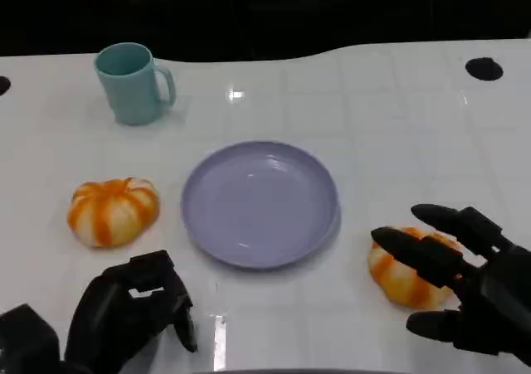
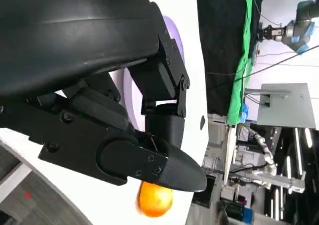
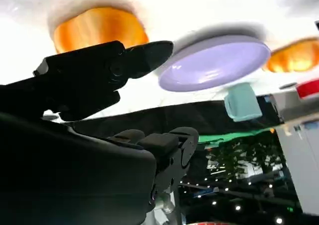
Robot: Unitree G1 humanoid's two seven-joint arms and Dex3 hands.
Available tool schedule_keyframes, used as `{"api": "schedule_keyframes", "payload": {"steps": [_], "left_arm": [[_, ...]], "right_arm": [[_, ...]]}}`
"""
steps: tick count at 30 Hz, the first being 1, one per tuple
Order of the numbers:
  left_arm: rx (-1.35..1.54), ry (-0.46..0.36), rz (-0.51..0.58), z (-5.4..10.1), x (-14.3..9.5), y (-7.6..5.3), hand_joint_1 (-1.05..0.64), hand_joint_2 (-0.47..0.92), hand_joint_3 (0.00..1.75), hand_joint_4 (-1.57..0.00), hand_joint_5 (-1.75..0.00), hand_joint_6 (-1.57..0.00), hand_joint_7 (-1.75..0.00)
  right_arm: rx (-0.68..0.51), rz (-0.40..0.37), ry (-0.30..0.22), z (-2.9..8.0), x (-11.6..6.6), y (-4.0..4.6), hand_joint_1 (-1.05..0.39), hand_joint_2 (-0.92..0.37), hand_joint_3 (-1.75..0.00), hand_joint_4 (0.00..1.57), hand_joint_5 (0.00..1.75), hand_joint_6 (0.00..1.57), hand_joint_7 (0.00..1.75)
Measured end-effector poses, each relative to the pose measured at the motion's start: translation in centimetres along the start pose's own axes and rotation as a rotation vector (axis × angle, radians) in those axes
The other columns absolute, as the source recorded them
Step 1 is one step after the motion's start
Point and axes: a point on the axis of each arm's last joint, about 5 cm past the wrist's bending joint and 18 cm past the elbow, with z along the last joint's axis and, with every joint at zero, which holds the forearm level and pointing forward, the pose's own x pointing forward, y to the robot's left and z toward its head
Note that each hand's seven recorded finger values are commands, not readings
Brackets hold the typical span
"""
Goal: Grasp the bread from the table and place it into the plate.
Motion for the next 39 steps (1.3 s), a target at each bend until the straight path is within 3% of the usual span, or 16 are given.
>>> {"api": "schedule_keyframes", "payload": {"steps": [10, 28, 39], "left_arm": [[0.006, 0.000, 0.000, 0.0, 0.0, 0.0, -0.92, 0.92, 0.08, -1.19, -1.42, -1.05, -1.20], [0.007, -0.004, 0.000, 0.0, 0.0, -0.1, -0.92, 0.92, 0.08, -1.19, -1.42, -1.06, -1.21], [0.002, -0.002, 0.007, -0.1, 0.0, -0.2, -0.91, 0.92, 0.07, -1.19, -1.41, -1.06, -1.21]], "right_arm": [[-0.110, 0.089, 0.042, -0.4, 1.4, 0.34, -0.46, -0.80, 0.00, 0.05, 0.46, 0.35, 0.02], [-0.206, 0.269, 0.110, -1.6, 3.2, 2.50, -0.49, -0.82, 0.00, 0.09, 0.37, 0.35, 0.01], [-0.255, 0.318, 0.128, -2.3, 5.1, 3.66, -0.49, -0.85, 0.00, 0.18, 0.25, 0.36, 0.00]]}}
